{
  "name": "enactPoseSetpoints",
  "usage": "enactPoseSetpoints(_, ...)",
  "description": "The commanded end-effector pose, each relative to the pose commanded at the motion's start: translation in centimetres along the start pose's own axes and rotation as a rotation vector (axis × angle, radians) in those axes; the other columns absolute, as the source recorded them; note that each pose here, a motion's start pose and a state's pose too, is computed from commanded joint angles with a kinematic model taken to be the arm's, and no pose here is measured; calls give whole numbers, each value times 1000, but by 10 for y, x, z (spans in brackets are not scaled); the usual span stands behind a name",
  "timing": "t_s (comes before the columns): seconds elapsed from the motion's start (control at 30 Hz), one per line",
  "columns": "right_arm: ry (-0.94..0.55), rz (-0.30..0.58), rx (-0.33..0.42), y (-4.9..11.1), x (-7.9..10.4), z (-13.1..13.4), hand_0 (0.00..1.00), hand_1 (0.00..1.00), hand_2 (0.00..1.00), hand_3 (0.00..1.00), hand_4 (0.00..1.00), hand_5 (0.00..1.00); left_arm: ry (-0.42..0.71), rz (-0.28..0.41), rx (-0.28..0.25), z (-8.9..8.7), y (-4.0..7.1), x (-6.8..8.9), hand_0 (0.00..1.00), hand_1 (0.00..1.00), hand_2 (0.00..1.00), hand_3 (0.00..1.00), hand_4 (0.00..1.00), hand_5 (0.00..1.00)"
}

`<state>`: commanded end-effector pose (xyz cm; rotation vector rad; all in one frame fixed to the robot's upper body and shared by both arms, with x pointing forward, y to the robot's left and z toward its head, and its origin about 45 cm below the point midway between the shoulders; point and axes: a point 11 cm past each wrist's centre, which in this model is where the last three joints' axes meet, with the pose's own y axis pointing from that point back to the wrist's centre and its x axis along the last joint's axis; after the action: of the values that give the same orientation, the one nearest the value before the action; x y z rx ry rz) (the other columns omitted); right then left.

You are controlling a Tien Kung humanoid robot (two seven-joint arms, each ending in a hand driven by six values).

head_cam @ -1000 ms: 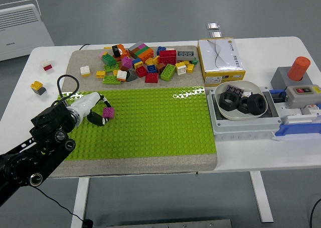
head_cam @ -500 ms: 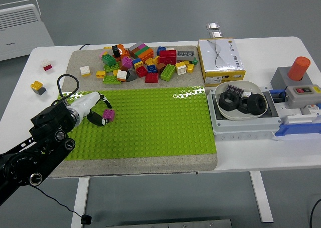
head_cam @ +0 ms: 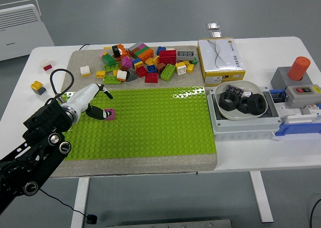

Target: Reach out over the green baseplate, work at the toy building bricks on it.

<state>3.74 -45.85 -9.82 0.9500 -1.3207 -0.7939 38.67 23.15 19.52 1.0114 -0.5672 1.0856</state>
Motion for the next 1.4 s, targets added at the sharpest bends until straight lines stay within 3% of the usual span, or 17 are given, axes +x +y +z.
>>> enactPoseSetpoints(0.23, -5, -4, -6, 0, -2, 4, 682, 756, 811, 784, 765, 930, -55, 101, -48, -13, 33, -2, 998, 982, 977, 625, 809, 2)
enactPoseSetpoints(0.27, -6, -4, -7, 0, -2, 4, 682, 755, 811, 783, 765, 929, -71, 114, -58, -16, 37, -5, 998, 971, 953, 615, 846, 287)
enactPoseSetpoints(0.37, -4, -3, -6, 0, -2, 4, 682, 755, 811, 783, 765, 929, -119, 160, -93, -20, 40, -11, 998, 971, 953, 615, 846, 287)
enactPoseSetpoints(0.43, -1, -3, -6, 0, -2, 4, 682, 755, 811, 783, 765, 929, -144, 196, -124, -18, 39, -12, 998, 971, 953, 615, 846, 287)
enactPoseSetpoints(0.47, -1, -3, -7, 0, -3, 4, 681, 755, 812, 784, 765, 930, -154, 214, -138, -16, 37, -13, 998, 972, 945, 619, 805, 555)
enactPoseSetpoints(0.63, 2, -3, -5, 0, -3, 3, 681, 755, 812, 784, 765, 930, -203, 267, -174, -12, 29, -19, 998, 972, 945, 619, 805, 555)
enactPoseSetpoints(0.67, 3, -4, -5, 0, -3, 3, 681, 755, 811, 784, 765, 929, -213, 270, -174, -12, 27, -21, 998, 972, 947, 633, 780, 737)
enactPoseSetpoints(0.83, 2, -4, -3, 0, -3, 2, 681, 755, 811, 784, 765, 929, -227, 244, -151, -19, 22, -28, 998, 972, 947, 633, 780, 737)
enactPoseSetpoints(0.87, 3, -4, -3, 0, -3, 2, 682, 755, 811, 783, 765, 931, -221, 235, -146, -21, 21, -29, 998, 973, 943, 643, 773, 936)
enactPoseSetpoints(1.03, 6, -3, 0, 0, -3, 0, 682, 755, 811, 783, 765, 931, -183, 197, -124, -27, 16, -36, 998, 973, 943, 643, 773, 936)
enactPoseSetpoints(1.07, 7, -3, 1, 0, -3, -1, 682, 755, 811, 783, 766, 930, -178, 193, -119, -28, 15, -37, 998, 973, 947, 648, 768, 998)
enactPoseSetpoints(1.4, 12, -2, 0, 0, -3, -1, 682, 755, 811, 783, 765, 929, -165, 168, -89, -33, 7, -45, 998, 974, 947, 649, 769, 998)
